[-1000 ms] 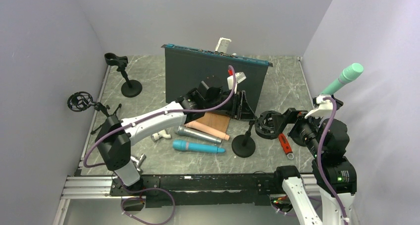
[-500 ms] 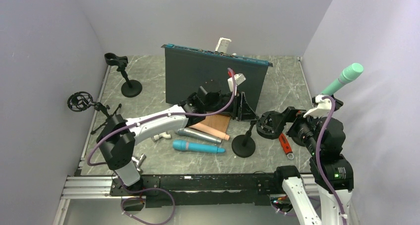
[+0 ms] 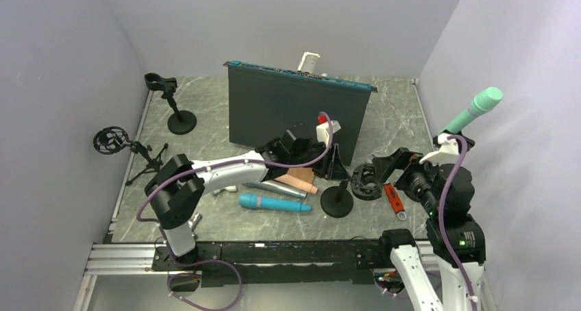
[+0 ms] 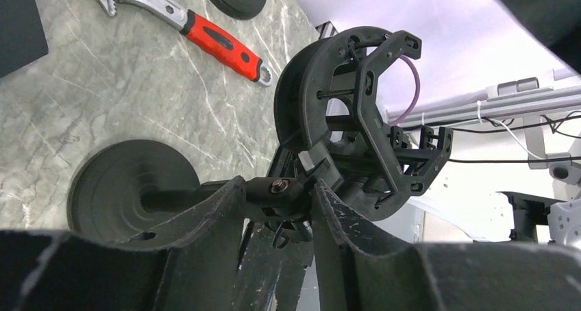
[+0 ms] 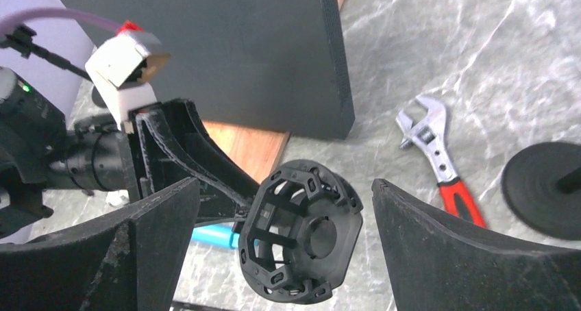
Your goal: Remove the microphone from the stand
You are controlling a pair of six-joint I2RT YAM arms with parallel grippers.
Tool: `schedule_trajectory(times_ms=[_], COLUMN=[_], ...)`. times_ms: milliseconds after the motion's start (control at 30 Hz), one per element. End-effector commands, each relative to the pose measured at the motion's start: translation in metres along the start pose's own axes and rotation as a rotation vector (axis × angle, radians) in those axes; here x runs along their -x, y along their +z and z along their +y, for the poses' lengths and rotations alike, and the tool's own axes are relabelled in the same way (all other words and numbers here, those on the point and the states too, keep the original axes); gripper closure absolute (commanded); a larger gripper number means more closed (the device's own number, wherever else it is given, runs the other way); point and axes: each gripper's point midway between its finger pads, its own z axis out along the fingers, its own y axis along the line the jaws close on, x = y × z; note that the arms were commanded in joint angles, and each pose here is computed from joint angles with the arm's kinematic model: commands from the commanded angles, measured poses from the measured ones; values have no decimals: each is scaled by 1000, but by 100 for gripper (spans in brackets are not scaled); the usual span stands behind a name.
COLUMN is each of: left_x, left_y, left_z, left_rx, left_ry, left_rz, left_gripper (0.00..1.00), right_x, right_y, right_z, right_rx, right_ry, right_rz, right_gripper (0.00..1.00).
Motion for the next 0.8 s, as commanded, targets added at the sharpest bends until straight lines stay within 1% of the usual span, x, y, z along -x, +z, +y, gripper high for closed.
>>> schedule_trajectory(times_ms=[0, 67, 200, 233, 333, 400, 500, 600, 700, 767], left_x=[-46, -36, -3, 7, 34, 52, 70, 80, 84, 84], left_y=[-3, -6, -17, -22, -37, -50, -71, -94, -117, -132], left_z=[63, 55, 22, 15, -12, -30, -52, -67, -80, -86], left_rx=[232, 231, 203, 205, 200, 194, 182, 166, 142, 142], left_ry=[-37, -18, 36, 48, 101, 139, 184, 209, 245, 273], left_rz=[152, 143, 83, 69, 16, -29, -77, -119, -163, -184], left_gripper=[55, 49, 33, 30, 22, 18, 14, 11, 6, 4], right_x=[-21, -30, -39, -41, -38, -33, -34, -31, -31, -35], right_y=[15, 17, 17, 17, 16, 14, 13, 8, 5, 5], right_z=[5, 1, 5, 6, 9, 11, 12, 11, 20, 23], right_rx=[33, 14, 32, 41, 53, 53, 45, 18, 57, 62], right_ry=[78, 92, 89, 83, 63, 52, 34, 30, 30, 47], right_rz=[84, 134, 194, 209, 224, 229, 306, 341, 389, 427], right_gripper=[3, 4, 14, 15, 17, 20, 27, 26, 22, 22])
